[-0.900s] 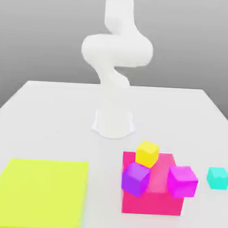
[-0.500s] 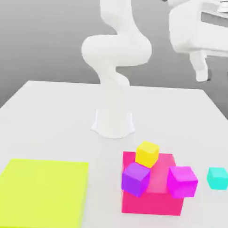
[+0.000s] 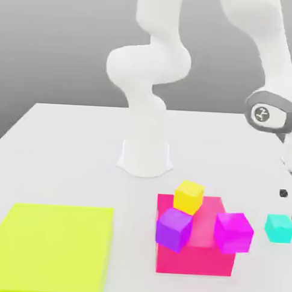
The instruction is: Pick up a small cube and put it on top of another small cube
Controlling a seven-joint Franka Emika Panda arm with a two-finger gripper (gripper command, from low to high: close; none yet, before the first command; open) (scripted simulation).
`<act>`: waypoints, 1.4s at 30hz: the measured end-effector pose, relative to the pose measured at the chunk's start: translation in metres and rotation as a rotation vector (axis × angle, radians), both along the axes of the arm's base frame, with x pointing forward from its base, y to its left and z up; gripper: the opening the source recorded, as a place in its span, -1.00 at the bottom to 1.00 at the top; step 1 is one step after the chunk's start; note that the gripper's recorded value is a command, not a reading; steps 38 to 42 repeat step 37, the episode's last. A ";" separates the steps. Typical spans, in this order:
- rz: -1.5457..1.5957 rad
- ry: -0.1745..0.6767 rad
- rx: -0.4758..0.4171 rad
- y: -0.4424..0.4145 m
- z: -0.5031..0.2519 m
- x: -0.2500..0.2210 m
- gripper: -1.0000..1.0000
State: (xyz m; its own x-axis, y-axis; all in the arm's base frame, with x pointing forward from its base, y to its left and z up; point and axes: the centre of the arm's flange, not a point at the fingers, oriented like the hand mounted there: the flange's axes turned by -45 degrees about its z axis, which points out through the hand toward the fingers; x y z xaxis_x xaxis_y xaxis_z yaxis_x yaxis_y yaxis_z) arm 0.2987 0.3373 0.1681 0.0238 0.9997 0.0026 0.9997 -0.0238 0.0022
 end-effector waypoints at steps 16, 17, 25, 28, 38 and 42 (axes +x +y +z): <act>0.019 -0.005 0.003 0.003 0.026 0.000 -1.00; 0.016 -0.018 0.009 0.002 0.039 0.009 -1.00; -0.492 -0.045 -0.022 -0.176 0.133 0.114 -1.00; -0.675 -0.030 -0.012 -0.244 0.164 0.121 -1.00; -0.770 0.005 0.000 -0.272 0.107 0.117 1.00; -0.770 0.005 0.000 -0.272 0.107 0.117 1.00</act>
